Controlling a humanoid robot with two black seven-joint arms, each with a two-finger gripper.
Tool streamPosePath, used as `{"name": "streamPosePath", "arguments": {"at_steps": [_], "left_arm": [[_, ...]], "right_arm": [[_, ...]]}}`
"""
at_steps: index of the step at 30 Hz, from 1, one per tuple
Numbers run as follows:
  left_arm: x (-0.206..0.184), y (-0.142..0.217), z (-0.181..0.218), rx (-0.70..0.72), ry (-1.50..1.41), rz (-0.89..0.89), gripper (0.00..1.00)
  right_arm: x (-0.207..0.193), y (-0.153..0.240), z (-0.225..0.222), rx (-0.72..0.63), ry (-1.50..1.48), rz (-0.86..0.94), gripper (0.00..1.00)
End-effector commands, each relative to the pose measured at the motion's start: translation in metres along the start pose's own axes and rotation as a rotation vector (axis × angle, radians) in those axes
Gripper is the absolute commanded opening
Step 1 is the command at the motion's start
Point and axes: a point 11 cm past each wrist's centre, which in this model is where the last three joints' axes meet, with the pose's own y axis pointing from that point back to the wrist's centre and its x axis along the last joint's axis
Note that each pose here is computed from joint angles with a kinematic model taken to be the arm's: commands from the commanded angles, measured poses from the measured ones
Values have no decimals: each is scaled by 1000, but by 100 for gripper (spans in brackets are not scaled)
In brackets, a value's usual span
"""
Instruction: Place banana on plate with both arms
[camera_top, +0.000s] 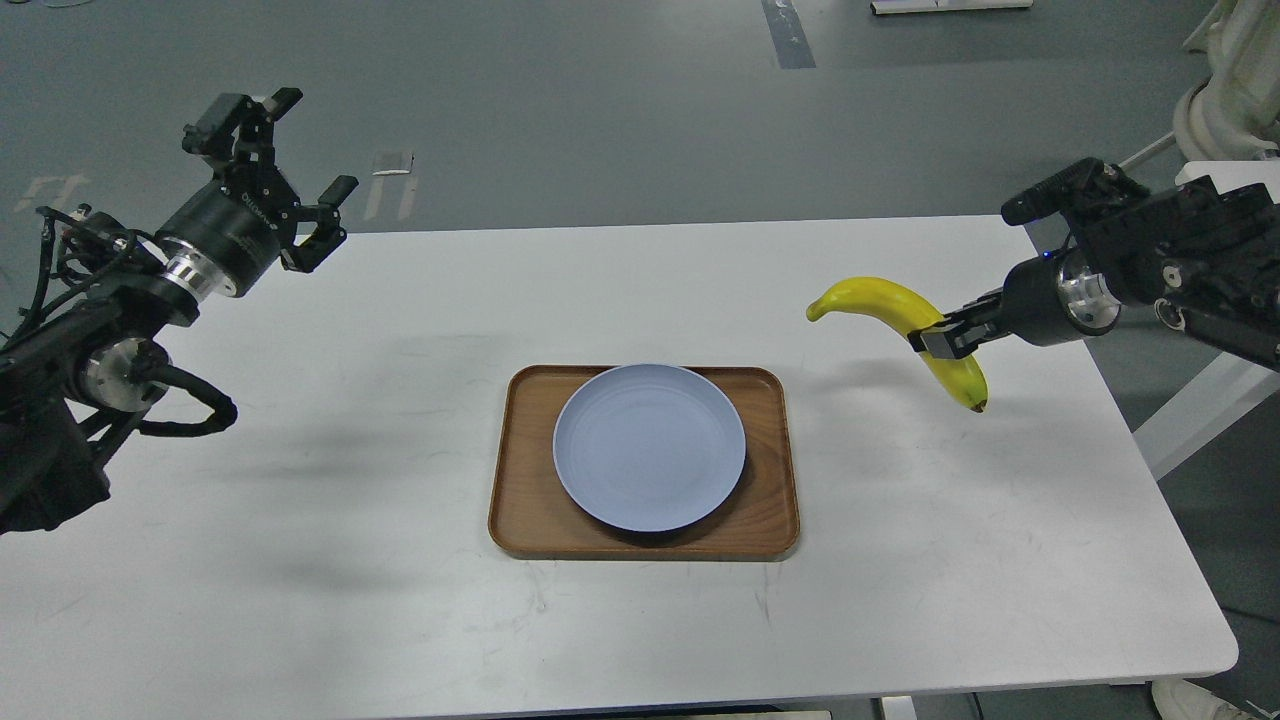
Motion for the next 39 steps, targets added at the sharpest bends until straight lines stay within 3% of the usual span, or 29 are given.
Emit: {"name": "streamPosePath", "arguments": {"at_steps": [1,6,12,25,30,34,35,37,39], "left_arm": [[-1,0,0,-2,2,0,100],[-2,-2,0,-5,7,-2,100],[-3,-2,-1,-6,10,-4,100],[0,-2,3,-17,10,3,100],[0,-1,4,-17,9,4,100],[0,-2,3,-17,10,3,100],[0,-2,3,-17,10,3,100],[0,-2,3,-17,10,3,100],[0,-2,3,-17,10,3,100]], "right_arm": [[26,-19,-40,81,50,3,6],[48,-57,-98,193,54,-22,6],[47,-89,-135,239,92,-66,7],[48,-128,-188,307,97,-87,14],[39,-131,-180,284,92,-113,29],[36,-132,-172,258,98,-123,56],[36,-132,-173,262,94,-121,71],[39,-132,-175,274,73,-104,92],[46,-130,-175,285,38,-73,97]]}}
